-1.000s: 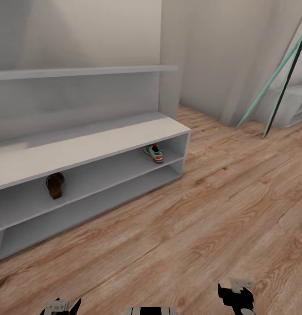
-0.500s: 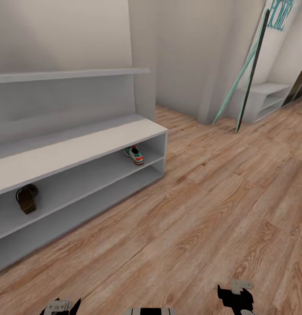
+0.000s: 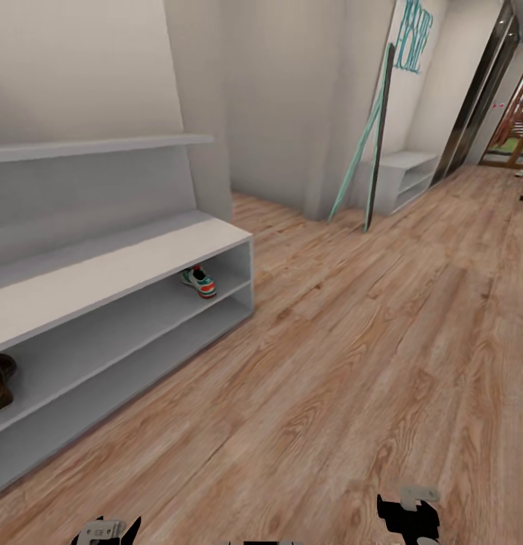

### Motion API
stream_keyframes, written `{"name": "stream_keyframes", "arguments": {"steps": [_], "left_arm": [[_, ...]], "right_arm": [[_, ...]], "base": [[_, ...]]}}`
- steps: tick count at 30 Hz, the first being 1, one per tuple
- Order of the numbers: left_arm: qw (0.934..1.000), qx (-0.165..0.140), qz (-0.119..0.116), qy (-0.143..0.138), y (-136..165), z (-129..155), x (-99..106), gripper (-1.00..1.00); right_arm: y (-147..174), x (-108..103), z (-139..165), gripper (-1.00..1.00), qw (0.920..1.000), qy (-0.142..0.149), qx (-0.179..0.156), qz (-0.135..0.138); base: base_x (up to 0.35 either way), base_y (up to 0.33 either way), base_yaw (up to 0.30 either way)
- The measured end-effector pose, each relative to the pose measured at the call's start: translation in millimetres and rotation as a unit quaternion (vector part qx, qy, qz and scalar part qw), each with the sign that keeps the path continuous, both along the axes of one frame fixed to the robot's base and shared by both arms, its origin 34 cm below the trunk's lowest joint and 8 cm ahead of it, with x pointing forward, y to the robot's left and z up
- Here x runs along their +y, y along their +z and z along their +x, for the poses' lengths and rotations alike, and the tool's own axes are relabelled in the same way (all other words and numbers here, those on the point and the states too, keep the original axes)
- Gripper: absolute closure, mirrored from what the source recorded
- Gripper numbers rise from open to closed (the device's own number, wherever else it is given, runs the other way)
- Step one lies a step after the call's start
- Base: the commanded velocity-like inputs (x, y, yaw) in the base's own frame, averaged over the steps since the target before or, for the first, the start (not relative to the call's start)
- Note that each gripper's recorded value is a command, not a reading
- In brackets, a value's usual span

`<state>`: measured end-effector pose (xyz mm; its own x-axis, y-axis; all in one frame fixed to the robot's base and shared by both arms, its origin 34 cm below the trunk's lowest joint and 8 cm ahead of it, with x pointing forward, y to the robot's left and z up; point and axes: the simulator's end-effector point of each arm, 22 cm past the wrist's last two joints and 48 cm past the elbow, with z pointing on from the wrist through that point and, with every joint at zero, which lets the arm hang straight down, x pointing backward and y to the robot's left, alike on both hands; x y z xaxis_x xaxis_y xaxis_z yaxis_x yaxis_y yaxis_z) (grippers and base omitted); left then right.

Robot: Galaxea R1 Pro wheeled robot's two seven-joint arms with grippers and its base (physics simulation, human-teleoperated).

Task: Pick up the two gym shoes and the two sandals from the corridor floor and place them onto the hallstand (shoe rack) in the corridor, making sure they are on the rack and not on the floor. Arrange them so the two gym shoes are next to each other and the two sandals are next to each other.

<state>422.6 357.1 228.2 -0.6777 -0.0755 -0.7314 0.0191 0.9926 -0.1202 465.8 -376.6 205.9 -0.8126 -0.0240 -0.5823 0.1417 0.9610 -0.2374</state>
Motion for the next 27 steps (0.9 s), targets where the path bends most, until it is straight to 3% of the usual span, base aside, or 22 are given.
{"name": "stream_keyframes", "arguments": {"steps": [18,27], "left_arm": [[1.0,0.0,0.0,0.0,40,10,1,-1.0],[1.0,0.0,0.0,0.0,40,10,0,-1.0]], "right_arm": [[40,0,10,-1.0,1.0,0.0,0.0,0.0],[40,0,10,-1.0,1.0,0.0,0.0,0.0]], "base": [[0.0,0.0,-0.3],[0.0,0.0,-0.3]]}}
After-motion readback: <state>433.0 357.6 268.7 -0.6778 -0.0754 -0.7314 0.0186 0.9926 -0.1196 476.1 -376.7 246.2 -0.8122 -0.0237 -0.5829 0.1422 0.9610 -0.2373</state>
